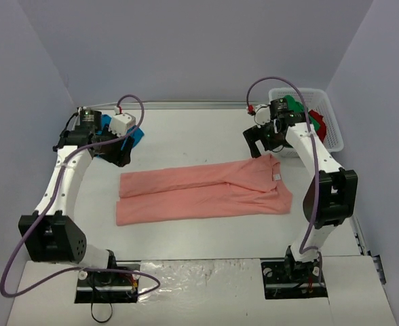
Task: Fold and stack the t-shirts
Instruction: Fold the other side of the tshirt into a rectangle
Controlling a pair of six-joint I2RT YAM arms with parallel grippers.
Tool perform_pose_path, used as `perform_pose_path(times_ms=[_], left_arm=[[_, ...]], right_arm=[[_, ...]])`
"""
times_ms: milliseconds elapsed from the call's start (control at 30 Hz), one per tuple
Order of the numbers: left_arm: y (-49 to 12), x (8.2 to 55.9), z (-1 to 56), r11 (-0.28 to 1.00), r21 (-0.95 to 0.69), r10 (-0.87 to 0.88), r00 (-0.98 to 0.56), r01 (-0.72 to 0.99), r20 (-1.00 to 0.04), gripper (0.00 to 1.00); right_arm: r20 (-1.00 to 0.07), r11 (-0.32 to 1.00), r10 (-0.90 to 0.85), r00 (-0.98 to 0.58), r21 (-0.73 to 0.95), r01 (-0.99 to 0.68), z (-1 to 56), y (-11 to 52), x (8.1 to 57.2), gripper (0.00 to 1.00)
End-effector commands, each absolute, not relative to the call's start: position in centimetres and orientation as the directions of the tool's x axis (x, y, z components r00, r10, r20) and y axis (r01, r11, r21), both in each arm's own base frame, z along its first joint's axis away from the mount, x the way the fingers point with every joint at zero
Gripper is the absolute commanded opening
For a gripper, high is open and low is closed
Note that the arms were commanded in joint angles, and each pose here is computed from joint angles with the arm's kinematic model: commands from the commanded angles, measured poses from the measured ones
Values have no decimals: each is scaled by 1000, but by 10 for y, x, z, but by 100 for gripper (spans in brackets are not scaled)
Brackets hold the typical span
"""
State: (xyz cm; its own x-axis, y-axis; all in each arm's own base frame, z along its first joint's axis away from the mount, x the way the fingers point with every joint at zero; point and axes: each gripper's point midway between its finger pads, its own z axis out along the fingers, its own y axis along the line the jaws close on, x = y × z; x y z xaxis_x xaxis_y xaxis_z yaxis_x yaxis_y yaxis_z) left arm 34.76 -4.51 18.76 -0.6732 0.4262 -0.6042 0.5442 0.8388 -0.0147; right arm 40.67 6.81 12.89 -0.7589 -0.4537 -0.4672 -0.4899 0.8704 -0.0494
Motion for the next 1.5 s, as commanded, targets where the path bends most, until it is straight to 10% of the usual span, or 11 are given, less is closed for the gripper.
perform_pose_path(times_ms=[0,67,567,933,1467], left_arm=[[-46,336,205,837,4,415,-630,547,-656,64],[-45,331,210,840,0,399,-616,543,-679,98],[-31,312,194,837,-168,253,-640,521,-725,95],[-23,314,177,848,-212,214,-679,486,-703,95],[-24,313,175,844,-231,198,-681,485,-705,95]], right_arm=[[-462,830,-484,-743,29,-558,130,82,380,100],[-452,808,-496,-742,72,-585,120,88,373,100],[-383,685,-497,-779,377,-623,63,134,380,69],[-330,632,-536,-777,454,-628,36,147,370,64],[-326,609,-559,-763,463,-644,40,149,356,21]])
